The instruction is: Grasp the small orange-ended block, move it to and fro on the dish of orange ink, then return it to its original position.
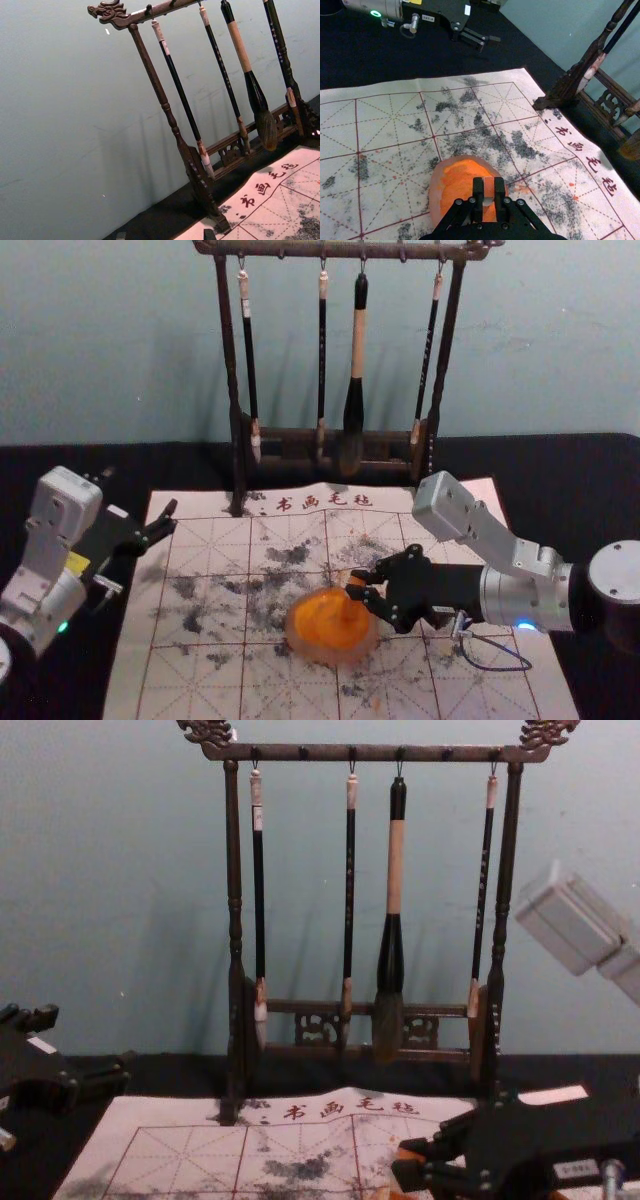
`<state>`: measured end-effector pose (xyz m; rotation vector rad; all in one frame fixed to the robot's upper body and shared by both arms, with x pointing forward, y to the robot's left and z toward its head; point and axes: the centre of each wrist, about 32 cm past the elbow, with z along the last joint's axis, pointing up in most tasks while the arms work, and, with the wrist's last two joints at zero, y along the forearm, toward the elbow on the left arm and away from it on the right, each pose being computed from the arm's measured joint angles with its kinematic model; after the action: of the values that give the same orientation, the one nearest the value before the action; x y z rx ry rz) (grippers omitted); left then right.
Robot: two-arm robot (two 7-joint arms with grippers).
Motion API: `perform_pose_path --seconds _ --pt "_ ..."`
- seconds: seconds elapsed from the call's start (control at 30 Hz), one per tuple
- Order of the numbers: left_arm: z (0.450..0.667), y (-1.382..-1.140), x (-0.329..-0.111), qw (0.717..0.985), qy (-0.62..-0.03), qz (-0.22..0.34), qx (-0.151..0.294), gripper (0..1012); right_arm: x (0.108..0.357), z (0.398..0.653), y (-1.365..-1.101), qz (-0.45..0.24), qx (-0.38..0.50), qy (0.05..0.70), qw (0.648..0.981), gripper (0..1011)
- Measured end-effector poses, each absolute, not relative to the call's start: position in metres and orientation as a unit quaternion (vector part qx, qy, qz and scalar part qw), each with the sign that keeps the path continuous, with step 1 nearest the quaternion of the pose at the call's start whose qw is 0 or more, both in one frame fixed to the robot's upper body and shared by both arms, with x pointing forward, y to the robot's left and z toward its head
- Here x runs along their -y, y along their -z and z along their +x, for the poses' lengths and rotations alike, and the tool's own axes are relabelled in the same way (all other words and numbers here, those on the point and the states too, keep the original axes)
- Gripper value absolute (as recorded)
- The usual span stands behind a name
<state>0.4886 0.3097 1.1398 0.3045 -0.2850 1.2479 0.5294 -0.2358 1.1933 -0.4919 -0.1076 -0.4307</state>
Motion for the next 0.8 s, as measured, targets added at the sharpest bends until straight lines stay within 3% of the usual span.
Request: perform_pose_path --seconds 0.8 --pt "0.489 -1.140 -0.310 0.791 -0.580 0.142 0.132 1001 0.229 0.514 -1.192 -0.232 0.046 0.180 0.955 106"
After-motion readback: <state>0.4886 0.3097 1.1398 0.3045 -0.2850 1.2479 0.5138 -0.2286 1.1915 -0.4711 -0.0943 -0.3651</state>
